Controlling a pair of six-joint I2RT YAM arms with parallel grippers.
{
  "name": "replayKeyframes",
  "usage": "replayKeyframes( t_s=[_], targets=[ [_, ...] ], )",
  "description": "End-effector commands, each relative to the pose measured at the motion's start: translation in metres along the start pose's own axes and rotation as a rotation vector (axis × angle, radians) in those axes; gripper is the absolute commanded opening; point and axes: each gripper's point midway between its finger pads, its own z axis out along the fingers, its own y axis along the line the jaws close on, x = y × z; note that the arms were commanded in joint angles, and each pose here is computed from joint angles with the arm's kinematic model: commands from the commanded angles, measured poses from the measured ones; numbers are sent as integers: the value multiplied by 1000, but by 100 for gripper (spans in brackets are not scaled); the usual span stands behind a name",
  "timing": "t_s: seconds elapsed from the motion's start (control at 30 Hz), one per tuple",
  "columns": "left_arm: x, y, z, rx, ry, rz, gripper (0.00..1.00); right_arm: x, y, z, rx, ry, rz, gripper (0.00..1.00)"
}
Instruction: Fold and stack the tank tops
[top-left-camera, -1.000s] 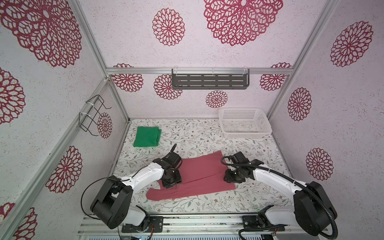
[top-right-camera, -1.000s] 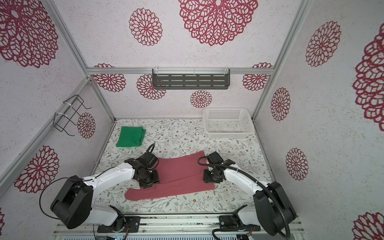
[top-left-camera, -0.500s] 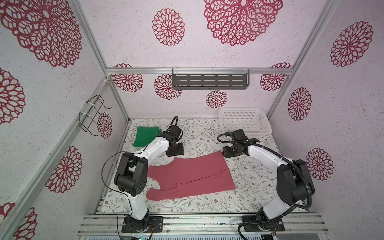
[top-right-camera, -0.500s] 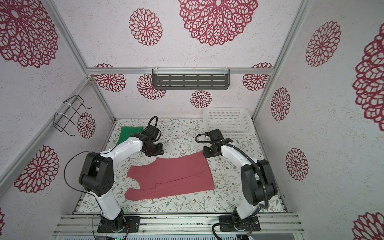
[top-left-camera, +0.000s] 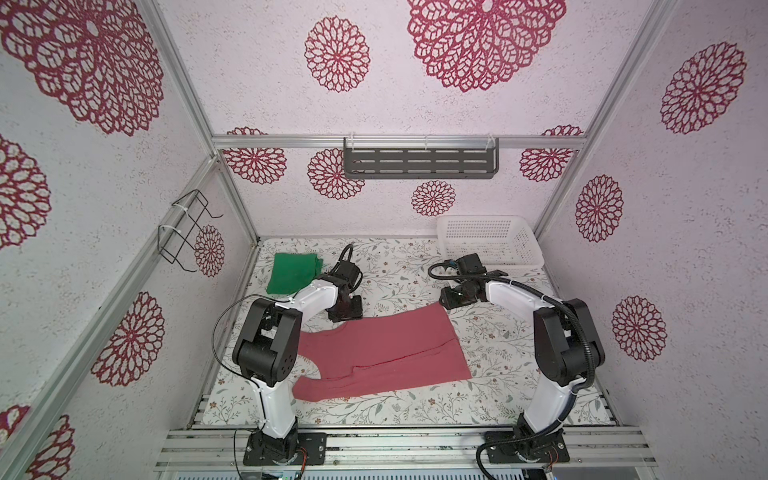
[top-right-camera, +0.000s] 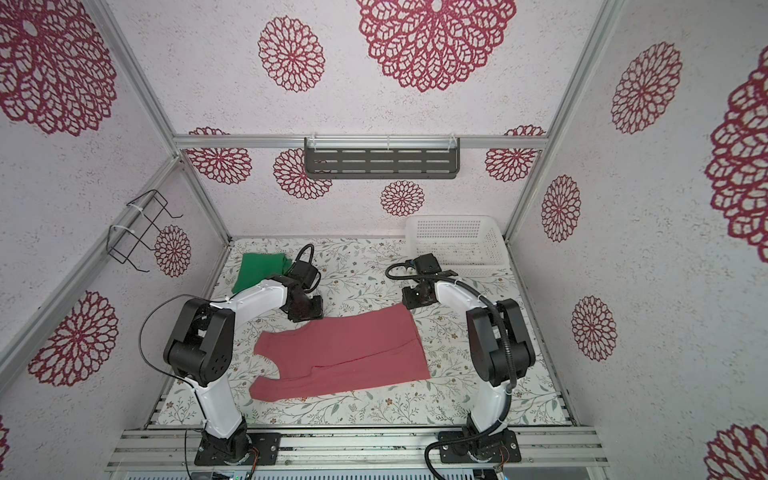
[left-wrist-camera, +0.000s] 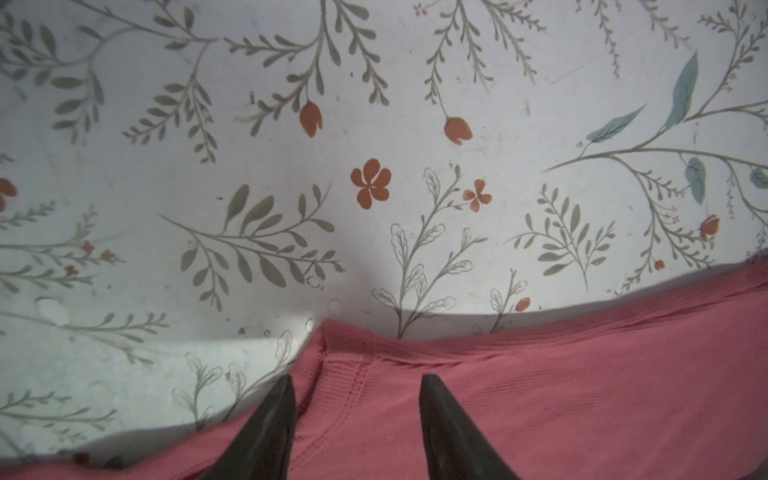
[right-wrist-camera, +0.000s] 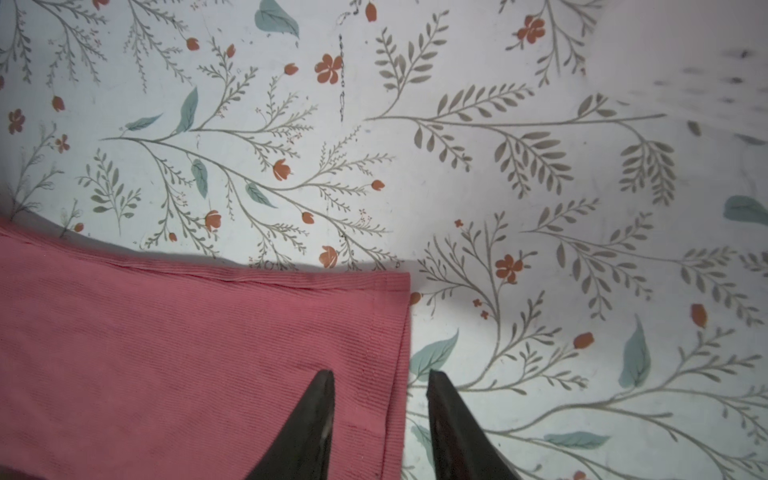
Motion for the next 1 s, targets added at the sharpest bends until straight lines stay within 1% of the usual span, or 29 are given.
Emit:
replayKeyframes(
  t_s=[0.0,0.13,0.2,0.23,0.47,0.53,0.63,0.77,0.87,0.97],
  targets=[
    [-12,3,8,-4,-27,14,51,-18,3,-5,-21,-50,-12,40],
    [-12,3,18,-1,-16,13,48,-18,-1,2,-6,-45,-9,40],
    [-15,-1,18,14,-19,14,45,-17,-1,9,-9,-31,-7,39],
    [-9,2,31,1,13,12,43,-17,-1,12,-12,-22,-5,38],
    [-8,1,35,6,23,9,35,-10,3,31,-51,18,-2,38],
    [-8,0,36,8,26,12,34,-6,5,36,-57,30,-3,37],
    [-7,0,38,8,36,14,29,-3,5,42,-55,46,-5,34],
    [-7,1,35,-1,35,19,20,-1,2,44,-39,49,-9,28],
    [-9,2,33,-8,32,26,16,-5,2,41,-35,34,-21,22],
    [-12,1,32,-13,29,34,10,-9,1,38,-27,22,-35,10]
  ],
)
